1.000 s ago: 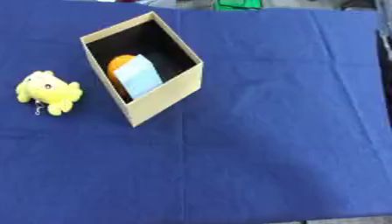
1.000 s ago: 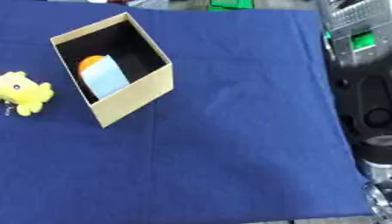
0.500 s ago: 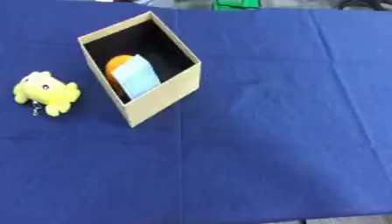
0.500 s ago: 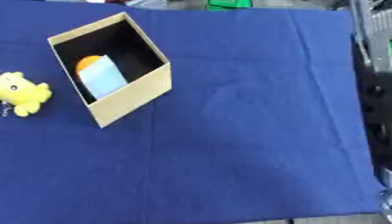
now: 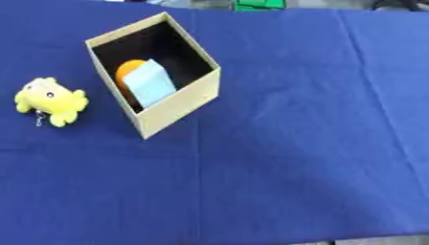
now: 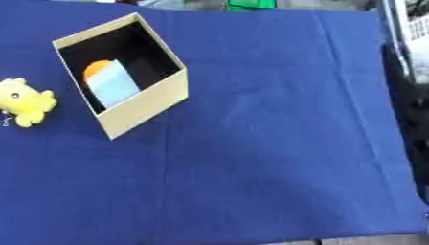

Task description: Pick up objects on the table and place them in the box.

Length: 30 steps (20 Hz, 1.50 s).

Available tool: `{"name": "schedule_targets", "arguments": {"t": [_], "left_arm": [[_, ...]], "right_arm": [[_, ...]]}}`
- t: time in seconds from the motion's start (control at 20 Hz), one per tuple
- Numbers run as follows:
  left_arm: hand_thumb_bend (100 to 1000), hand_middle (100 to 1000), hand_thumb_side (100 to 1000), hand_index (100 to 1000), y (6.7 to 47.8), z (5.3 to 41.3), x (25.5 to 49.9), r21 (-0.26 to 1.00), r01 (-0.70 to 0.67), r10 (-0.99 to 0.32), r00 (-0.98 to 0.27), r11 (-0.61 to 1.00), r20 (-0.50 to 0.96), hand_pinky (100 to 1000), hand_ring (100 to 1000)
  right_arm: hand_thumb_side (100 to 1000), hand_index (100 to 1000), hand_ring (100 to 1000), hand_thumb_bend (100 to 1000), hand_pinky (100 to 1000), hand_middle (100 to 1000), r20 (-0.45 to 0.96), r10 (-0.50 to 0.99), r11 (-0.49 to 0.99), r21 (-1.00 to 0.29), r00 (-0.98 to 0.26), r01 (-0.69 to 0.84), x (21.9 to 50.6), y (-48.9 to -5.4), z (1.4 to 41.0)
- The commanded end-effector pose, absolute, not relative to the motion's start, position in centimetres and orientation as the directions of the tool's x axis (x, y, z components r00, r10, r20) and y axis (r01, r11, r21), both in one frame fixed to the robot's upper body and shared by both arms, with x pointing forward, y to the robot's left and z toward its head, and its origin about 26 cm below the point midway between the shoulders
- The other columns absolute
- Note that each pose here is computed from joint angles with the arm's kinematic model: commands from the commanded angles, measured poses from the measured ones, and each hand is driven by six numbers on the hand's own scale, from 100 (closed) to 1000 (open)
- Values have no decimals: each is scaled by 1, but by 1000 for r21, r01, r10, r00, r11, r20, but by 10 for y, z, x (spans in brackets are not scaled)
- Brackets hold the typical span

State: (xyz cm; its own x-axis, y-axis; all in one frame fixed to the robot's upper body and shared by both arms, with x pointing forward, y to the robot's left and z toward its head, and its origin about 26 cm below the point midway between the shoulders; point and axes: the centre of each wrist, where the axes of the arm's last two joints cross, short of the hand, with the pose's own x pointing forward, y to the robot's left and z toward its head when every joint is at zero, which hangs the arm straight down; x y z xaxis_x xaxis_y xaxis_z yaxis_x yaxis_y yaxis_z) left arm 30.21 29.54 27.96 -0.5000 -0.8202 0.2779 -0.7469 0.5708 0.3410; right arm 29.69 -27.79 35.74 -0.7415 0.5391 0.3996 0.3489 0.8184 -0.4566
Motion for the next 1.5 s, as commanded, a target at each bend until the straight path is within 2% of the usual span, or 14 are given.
{"name": "schedule_targets", "arguments": {"t": [0.05,0.35,0.4,0.65,0.75,0.9,1.2,1.4,1.5], "left_arm": [[478,781,1000,880,298,284,298,372,-752,-838,-499,545,220,616,822],[544,789,1000,895,300,271,309,585,-693,-868,-495,421,39,687,838],[564,798,1000,897,300,271,311,615,-684,-868,-496,393,2,731,850],[600,799,977,897,312,267,326,746,-633,-860,-481,208,-169,774,861],[650,802,974,903,318,264,331,789,-602,-847,-479,125,-231,787,866],[694,799,968,903,320,253,342,836,-548,-822,-494,42,-282,795,866],[687,799,923,910,318,238,368,879,-472,-795,-505,-73,-337,789,867],[680,800,828,904,321,230,382,898,-416,-773,-518,-146,-365,804,872],[675,800,821,904,322,230,386,901,-396,-759,-527,-179,-382,805,872]], "right_arm": [[811,940,870,100,846,827,366,543,820,-425,-755,384,288,-291,365],[808,939,870,100,847,828,380,560,821,-373,-736,432,281,-325,353],[809,939,871,100,848,828,385,554,826,-364,-738,430,281,-327,350],[806,937,870,100,848,828,391,494,866,-298,-776,401,281,-331,342],[805,937,870,100,849,828,390,467,882,-268,-794,387,282,-330,340],[806,935,869,100,849,827,379,443,895,-244,-813,374,284,-329,334],[805,934,867,100,849,824,351,403,913,-220,-845,343,285,-329,323],[805,933,865,100,849,821,340,375,924,-207,-862,321,286,-329,319],[805,933,865,100,849,820,341,372,926,-202,-864,319,286,-329,318]]}}
